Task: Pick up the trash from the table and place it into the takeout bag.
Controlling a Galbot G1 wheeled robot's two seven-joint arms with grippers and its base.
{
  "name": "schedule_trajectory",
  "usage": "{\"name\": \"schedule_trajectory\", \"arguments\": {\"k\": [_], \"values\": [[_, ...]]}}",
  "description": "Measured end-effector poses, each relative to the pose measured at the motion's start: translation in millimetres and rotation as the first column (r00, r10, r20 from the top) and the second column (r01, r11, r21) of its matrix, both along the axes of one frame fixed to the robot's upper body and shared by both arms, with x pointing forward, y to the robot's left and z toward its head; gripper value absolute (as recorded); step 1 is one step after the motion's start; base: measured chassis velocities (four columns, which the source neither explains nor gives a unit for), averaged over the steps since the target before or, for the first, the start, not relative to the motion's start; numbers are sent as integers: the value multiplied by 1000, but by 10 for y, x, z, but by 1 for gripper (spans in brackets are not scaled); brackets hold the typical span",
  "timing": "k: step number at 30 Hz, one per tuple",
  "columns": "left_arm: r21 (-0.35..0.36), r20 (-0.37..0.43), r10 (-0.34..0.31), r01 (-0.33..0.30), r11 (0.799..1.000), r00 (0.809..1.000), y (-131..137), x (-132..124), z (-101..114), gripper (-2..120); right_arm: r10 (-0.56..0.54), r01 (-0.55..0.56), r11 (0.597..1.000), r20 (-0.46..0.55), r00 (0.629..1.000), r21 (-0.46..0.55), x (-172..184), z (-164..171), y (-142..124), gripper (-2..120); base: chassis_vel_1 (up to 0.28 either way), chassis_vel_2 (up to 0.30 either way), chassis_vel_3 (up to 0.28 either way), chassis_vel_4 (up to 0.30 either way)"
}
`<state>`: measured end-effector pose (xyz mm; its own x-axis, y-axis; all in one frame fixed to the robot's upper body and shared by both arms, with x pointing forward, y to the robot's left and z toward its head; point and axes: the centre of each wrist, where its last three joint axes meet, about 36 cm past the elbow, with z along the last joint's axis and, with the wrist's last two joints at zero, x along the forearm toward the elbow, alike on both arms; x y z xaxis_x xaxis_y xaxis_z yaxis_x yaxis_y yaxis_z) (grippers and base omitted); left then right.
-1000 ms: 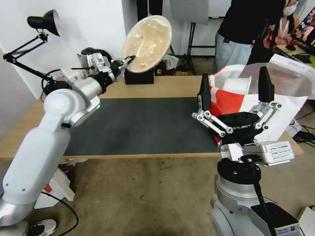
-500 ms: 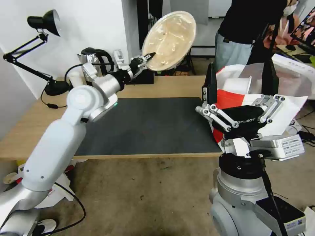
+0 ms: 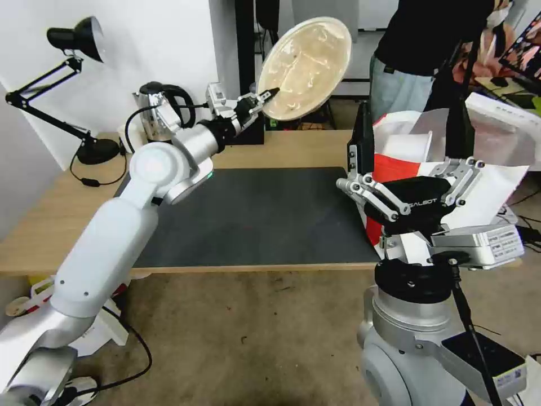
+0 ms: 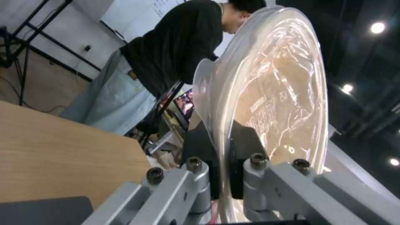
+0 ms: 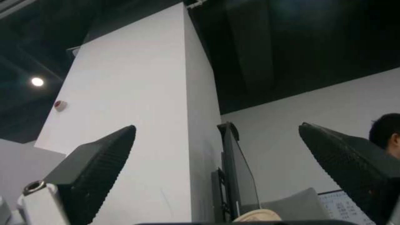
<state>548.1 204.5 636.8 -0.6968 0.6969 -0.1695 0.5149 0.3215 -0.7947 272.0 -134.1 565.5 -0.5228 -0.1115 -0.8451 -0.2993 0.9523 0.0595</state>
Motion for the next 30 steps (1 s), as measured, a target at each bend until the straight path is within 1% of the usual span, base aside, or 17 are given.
{"name": "schedule_trajectory", "arguments": {"k": [4, 9, 13, 30], "values": [[1, -2, -8, 8, 1000, 1000, -74, 73, 5, 3, 0, 0, 1000, -2, 1000, -3, -3, -6, -3, 100, 0, 0, 0, 0], [15, -8, -25, 25, 1000, 1000, -208, 157, -47, 3, 3, -3, 1000, -6, 1000, -3, -9, -14, -4, 100, 0, 0, 0, 0], [11, -6, -42, 42, 999, 999, -353, 253, -39, 3, 7, -7, 1000, -5, 1000, 0, -10, -13, 1, 100, 0, 0, 0, 0], [36, -21, -93, 94, 995, 995, -729, 449, -67, 3, 18, -18, 1000, 2, 1000, 13, -17, -1, 36, 100, 0, 0, 0, 0]]}}
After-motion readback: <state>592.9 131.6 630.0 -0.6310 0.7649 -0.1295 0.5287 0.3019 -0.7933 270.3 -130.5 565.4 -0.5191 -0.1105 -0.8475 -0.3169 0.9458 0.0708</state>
